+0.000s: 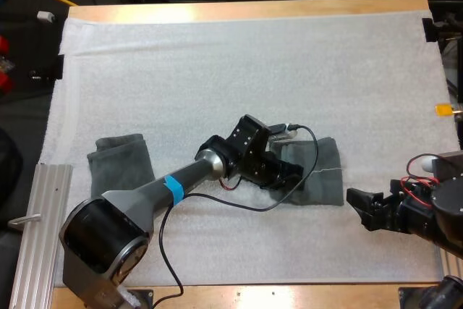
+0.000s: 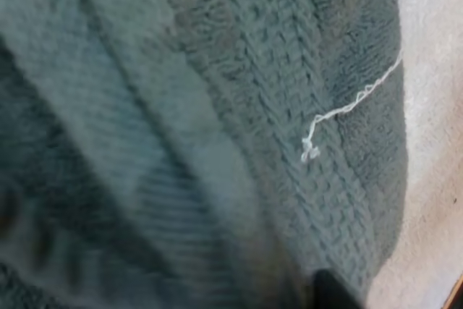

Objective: Pick towel from pile, fold and stack

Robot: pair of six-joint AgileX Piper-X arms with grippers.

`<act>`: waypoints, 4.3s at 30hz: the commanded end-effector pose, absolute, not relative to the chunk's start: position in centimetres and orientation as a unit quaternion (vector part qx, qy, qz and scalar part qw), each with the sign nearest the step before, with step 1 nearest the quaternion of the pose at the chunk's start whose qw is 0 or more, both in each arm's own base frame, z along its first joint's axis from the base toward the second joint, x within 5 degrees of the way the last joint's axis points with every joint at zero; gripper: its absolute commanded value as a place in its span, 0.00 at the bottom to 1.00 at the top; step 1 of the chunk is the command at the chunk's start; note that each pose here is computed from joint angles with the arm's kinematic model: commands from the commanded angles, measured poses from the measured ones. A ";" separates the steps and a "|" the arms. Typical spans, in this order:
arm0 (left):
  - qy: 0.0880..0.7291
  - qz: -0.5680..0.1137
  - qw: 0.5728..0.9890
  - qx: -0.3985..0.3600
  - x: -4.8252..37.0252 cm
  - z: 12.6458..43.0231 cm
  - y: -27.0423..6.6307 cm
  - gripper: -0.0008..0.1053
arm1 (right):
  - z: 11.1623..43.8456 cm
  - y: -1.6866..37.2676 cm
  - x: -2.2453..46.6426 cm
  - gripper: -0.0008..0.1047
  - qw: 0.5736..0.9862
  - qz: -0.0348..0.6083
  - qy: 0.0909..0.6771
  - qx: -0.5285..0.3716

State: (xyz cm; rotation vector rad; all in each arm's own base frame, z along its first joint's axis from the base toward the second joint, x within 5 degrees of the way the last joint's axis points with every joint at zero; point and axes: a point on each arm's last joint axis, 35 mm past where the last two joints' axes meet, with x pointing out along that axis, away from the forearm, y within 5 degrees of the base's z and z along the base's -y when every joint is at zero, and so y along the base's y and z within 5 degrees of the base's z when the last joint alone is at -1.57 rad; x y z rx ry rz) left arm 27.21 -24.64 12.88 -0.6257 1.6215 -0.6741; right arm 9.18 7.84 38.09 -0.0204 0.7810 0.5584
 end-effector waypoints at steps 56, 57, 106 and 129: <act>0.610 0.010 0.792 0.004 23.2 28.8 0.9 0.01 | 37.9 7.5 8.7 0.77 0.881 0.262 0.394 -0.022; 0.618 0.008 0.786 -0.002 23.0 27.8 1.0 0.01 | 37.9 7.5 8.7 0.77 0.881 0.262 0.394 -0.022; 0.542 0.167 0.813 -0.135 24.1 26.6 2.9 0.58 | 41.1 9.9 9.6 0.77 0.839 0.462 0.277 0.076; 0.602 0.127 0.738 -0.277 25.5 15.1 5.3 0.58 | 41.1 9.9 9.6 0.77 0.835 0.449 0.298 0.115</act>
